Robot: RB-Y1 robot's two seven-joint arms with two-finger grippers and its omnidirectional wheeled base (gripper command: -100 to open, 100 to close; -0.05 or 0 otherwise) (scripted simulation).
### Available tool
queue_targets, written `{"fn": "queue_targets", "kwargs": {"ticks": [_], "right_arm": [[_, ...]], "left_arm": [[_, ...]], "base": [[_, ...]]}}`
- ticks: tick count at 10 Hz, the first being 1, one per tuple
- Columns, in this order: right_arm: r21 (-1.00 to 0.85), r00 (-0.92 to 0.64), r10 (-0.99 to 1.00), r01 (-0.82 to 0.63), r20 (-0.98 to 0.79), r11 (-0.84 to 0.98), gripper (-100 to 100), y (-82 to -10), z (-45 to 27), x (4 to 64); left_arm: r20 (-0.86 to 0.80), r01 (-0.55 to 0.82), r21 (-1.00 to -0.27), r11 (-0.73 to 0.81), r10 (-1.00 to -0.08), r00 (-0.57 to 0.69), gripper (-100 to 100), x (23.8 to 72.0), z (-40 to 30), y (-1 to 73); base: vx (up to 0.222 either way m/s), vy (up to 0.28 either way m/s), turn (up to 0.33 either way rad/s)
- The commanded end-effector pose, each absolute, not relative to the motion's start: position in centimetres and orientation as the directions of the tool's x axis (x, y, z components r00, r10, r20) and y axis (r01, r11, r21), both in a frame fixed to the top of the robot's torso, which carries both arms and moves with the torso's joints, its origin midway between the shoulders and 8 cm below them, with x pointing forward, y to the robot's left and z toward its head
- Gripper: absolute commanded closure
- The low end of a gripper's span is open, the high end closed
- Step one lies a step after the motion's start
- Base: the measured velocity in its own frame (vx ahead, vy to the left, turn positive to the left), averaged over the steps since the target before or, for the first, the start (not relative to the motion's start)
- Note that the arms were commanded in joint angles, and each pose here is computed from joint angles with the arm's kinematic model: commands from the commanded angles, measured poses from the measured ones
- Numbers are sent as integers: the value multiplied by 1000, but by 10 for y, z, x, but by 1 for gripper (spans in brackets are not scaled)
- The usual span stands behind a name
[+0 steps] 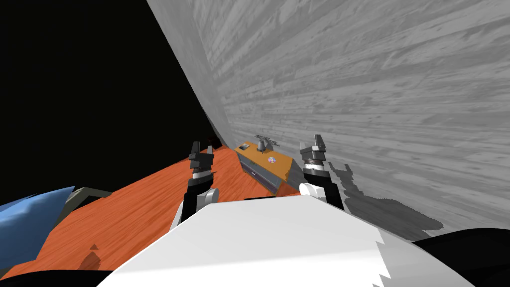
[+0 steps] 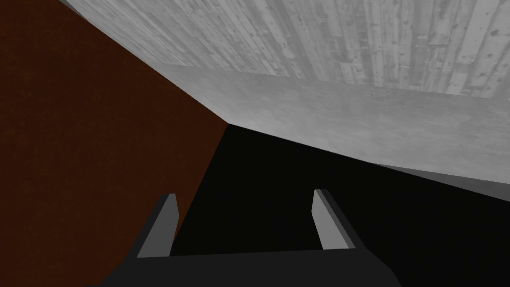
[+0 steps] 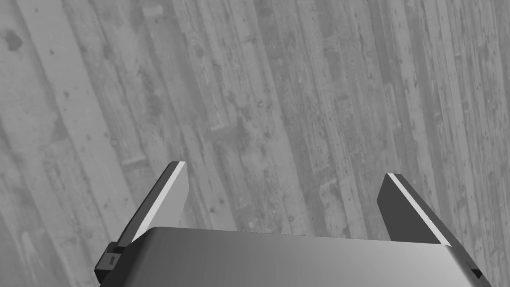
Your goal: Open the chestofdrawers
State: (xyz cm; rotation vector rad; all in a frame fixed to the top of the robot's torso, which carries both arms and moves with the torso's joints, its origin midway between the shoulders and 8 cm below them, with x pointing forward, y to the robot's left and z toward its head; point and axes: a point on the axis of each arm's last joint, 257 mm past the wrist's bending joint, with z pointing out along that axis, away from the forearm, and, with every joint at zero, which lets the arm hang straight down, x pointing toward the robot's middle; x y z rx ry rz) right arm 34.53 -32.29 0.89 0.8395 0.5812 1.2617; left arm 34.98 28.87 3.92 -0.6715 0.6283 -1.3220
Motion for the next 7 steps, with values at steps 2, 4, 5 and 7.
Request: {"fn": "queue_targets", "kwargs": {"ticks": [2, 4, 5, 7], "right_arm": [[809, 229, 971, -581, 66, 83, 0, -323, 9, 345], [809, 229, 971, -582, 65, 83, 0, -323, 9, 345], [809, 229, 971, -582, 65, 83, 0, -323, 9, 345], [809, 229, 971, -582, 65, 83, 0, -323, 9, 345]], "left_arm": [[-34, 651, -750, 119, -989, 141, 0, 350, 39, 289], [-34, 651, -749, 119, -989, 141, 0, 350, 39, 289], [-34, 651, -749, 119, -989, 141, 0, 350, 39, 289], [-34, 651, -749, 119, -989, 141, 0, 350, 39, 289]], "base": [[0, 0, 0], [0, 0, 0], [0, 0, 0], [0, 0, 0]]}}
